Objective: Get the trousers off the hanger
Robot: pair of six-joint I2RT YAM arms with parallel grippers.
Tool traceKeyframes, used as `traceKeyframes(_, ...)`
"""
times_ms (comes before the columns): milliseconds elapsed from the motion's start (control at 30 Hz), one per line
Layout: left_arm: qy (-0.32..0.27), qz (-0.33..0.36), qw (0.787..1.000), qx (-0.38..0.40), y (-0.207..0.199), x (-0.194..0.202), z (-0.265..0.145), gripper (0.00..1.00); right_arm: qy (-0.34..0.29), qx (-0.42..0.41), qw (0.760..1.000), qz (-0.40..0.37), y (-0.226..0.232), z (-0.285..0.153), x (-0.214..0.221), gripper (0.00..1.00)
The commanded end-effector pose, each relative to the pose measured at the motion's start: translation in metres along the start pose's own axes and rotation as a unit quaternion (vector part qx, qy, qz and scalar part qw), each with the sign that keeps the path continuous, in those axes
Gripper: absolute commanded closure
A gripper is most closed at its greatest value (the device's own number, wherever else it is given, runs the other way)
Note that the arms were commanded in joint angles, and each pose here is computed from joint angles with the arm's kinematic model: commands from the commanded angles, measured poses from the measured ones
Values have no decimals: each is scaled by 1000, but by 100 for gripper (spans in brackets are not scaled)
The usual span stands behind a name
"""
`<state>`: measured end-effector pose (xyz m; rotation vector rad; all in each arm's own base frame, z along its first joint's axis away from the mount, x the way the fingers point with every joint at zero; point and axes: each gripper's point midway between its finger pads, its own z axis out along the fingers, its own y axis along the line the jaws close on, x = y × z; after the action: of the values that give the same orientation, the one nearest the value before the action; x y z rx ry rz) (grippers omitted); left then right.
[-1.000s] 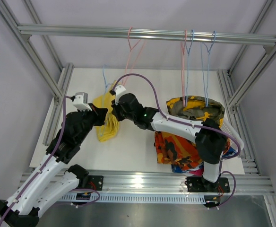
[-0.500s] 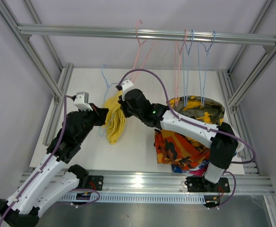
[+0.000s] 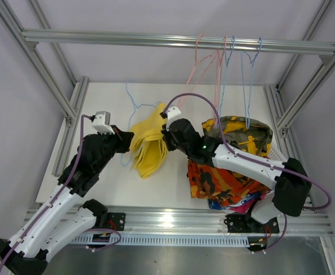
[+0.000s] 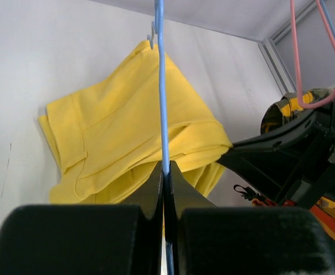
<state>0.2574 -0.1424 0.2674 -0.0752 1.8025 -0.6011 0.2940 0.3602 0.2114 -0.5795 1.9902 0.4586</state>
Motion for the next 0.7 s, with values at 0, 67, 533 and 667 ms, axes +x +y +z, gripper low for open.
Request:
traceKeyframes(0, -48, -2, 998, 31, -19, -34, -6, 100, -67, 67, 994, 47, -44, -18, -20, 100)
traceKeyframes(67, -44, 0, 999, 32, -19, -32, -5, 99, -69, 70, 994, 56, -51, -26, -16, 100)
traceKeyframes(533, -37, 6, 998, 40, -23, -30, -5, 99, 16, 46, 996, 72, -27, 20, 65, 79)
traceKeyframes(667, -28, 9, 999, 44, -27, -28, -4, 99, 31, 38, 996, 72, -20, 27, 74, 55)
